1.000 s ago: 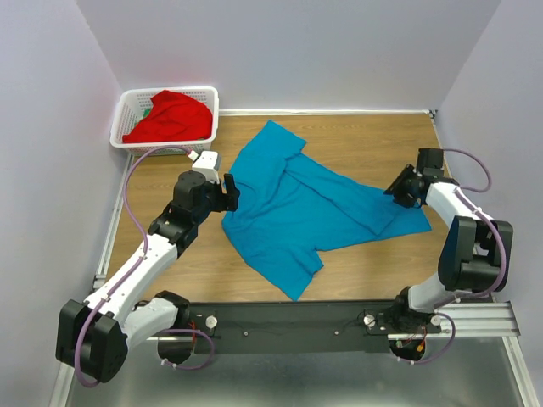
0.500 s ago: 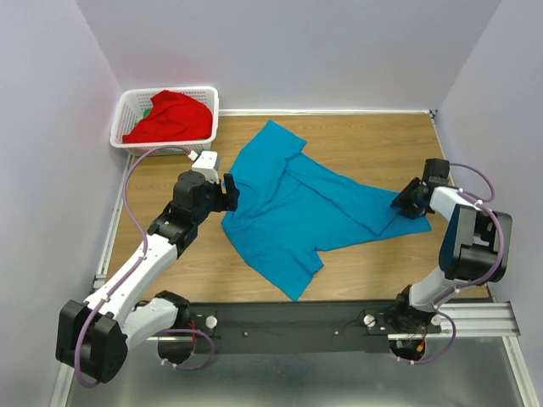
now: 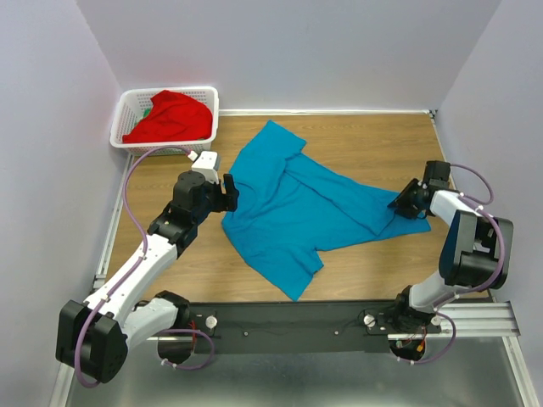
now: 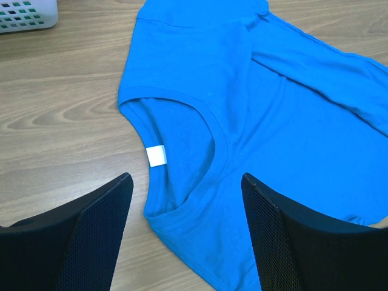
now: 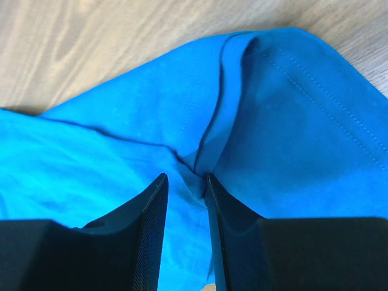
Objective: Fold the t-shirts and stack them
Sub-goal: Flatten the tshirt out
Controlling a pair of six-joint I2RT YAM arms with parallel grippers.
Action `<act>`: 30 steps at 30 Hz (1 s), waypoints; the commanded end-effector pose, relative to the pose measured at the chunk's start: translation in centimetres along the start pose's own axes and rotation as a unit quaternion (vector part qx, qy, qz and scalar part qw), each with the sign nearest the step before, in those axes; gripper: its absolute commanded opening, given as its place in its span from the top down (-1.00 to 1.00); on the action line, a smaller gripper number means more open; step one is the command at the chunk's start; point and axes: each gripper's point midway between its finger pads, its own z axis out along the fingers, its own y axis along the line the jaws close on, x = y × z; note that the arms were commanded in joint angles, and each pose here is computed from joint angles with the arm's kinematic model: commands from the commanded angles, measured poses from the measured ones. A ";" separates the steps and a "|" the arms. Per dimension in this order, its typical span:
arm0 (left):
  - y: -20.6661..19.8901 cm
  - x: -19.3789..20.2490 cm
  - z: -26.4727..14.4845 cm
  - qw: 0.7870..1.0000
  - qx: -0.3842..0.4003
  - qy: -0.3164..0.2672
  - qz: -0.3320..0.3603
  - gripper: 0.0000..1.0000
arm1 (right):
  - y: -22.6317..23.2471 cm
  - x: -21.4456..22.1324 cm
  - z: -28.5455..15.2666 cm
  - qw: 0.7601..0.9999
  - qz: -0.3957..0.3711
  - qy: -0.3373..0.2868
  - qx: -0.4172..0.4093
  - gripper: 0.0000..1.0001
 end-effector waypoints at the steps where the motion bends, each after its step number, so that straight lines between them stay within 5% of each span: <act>1: 0.2 -1.1 0.0 1.000 -0.006 -0.011 0.001 -0.60 | 0.5 0.3 -0.9 1.000 -0.006 0.002 -0.020 0.23; 30: 0.3 -0.8 0.2 1.000 -0.004 -0.004 -0.001 -0.60 | -0.5 0.5 -2.1 0.999 -0.028 0.008 0.014 0.30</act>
